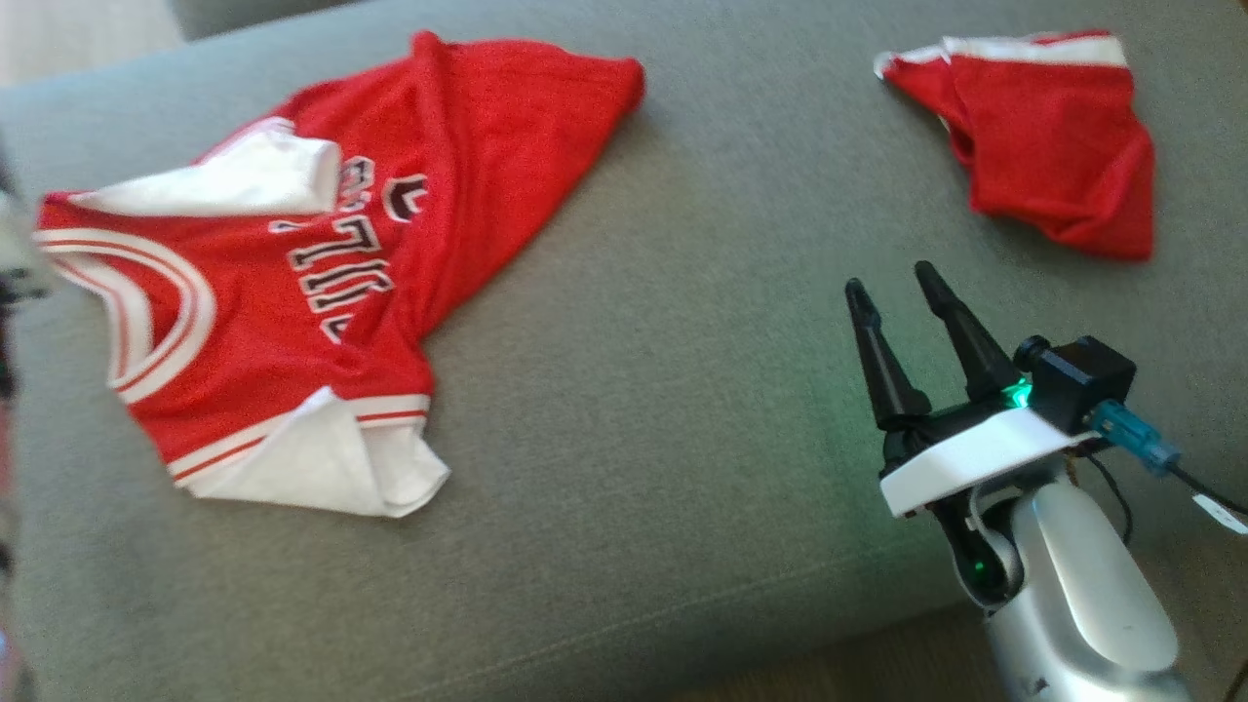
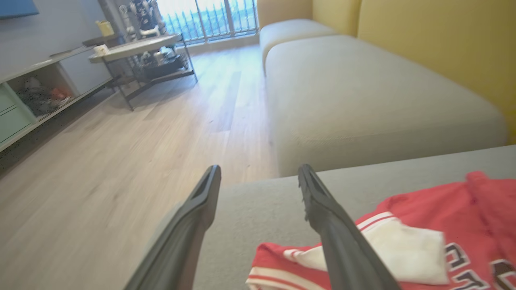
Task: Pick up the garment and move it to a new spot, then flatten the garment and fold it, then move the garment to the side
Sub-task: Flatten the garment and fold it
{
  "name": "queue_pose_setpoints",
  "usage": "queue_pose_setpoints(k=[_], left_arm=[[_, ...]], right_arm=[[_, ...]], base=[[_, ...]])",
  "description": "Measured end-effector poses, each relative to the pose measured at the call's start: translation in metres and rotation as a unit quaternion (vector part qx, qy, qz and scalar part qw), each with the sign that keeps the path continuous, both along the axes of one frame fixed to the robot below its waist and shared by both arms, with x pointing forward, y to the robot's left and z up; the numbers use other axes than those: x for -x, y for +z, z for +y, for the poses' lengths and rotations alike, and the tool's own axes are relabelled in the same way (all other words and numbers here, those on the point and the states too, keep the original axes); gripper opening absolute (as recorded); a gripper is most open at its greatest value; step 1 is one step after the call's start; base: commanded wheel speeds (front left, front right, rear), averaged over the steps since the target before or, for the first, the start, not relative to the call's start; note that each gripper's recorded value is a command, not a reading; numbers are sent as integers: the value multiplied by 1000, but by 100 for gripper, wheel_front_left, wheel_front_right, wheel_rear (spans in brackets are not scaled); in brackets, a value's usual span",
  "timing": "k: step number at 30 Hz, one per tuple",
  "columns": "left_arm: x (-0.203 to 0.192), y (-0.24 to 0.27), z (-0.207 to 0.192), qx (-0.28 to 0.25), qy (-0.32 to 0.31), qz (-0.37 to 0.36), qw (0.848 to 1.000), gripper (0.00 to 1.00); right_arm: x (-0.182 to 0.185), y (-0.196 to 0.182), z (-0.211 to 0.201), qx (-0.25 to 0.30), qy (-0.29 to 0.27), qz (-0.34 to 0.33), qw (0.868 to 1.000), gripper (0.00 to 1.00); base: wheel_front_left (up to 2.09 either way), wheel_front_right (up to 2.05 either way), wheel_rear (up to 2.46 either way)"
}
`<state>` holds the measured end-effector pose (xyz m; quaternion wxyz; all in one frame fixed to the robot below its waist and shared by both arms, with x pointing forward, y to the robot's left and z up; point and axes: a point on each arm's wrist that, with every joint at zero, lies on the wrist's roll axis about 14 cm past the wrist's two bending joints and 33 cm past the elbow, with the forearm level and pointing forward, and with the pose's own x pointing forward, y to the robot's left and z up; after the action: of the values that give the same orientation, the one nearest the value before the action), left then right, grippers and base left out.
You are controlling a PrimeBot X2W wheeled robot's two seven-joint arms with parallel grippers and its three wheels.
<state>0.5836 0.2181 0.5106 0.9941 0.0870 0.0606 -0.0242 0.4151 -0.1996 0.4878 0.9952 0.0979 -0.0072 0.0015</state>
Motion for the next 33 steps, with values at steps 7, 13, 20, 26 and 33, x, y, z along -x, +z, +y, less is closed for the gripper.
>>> queue_pose_setpoints(k=[7,13,20,26,33], left_arm=[[51,26,-23,49,-36,-63,996,100],[114,20,-35,74,-56,-84,992,100],[202,0,-27,107,-6,-90,990,100],[251,-33,-31,114,14,-48,992,100],[260,-31,-32,118,25,-54,991,100]], right_arm=[[-1,21,11,8,15,-26,1000,100],[8,24,21,4,27,-27,999,100],[19,25,45,-7,58,-26,998,100],[23,15,57,-13,75,-11,997,100],[13,13,71,-11,94,-2,995,100]], base=[[0,0,0],[0,0,0],[0,0,0],[0,0,0],[0,0,0]])
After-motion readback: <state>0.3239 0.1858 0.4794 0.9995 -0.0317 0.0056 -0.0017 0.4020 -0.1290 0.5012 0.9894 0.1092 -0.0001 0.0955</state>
